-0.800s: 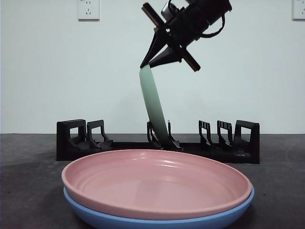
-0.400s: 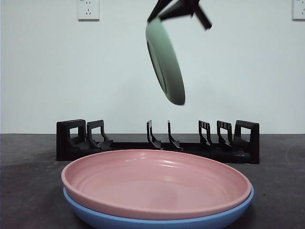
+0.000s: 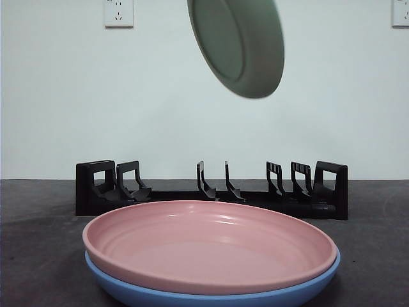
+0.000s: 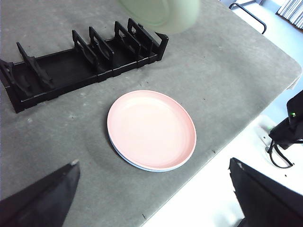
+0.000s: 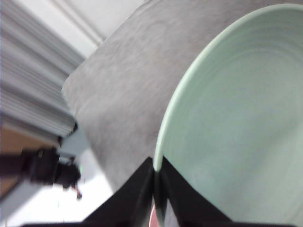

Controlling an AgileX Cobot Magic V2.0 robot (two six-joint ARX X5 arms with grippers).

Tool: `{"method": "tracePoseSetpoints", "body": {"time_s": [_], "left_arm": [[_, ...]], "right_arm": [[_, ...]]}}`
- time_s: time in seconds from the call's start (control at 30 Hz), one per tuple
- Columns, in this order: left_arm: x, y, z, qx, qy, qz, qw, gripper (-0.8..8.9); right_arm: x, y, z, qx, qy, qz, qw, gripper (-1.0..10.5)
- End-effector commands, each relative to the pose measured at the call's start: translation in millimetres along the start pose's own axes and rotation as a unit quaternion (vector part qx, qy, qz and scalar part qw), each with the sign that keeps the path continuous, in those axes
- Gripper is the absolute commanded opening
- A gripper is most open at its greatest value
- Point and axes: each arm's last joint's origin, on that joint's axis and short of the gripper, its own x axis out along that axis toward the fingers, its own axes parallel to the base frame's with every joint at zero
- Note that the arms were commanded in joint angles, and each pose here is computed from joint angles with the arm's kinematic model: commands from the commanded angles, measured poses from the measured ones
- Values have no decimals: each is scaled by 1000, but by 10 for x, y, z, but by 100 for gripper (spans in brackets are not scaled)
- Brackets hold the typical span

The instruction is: Place the plate

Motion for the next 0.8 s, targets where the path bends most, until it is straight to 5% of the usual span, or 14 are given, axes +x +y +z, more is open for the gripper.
{"method": "tracePoseSetpoints", "body": {"time_s": [0.03, 0.27, 0.8], "left_arm": [[-43, -14, 30, 11, -12, -2, 1000, 500], [-43, -14, 30, 20, -12, -2, 1000, 500], [-43, -15, 33, 37, -13, -2, 999, 500]], "right_arm": [[-32, 146, -86, -56, 15, 13, 998, 10], [74, 491, -495, -95, 72, 7, 993, 10], [1075, 1040, -1407, -133, 134, -175, 966, 10]]}}
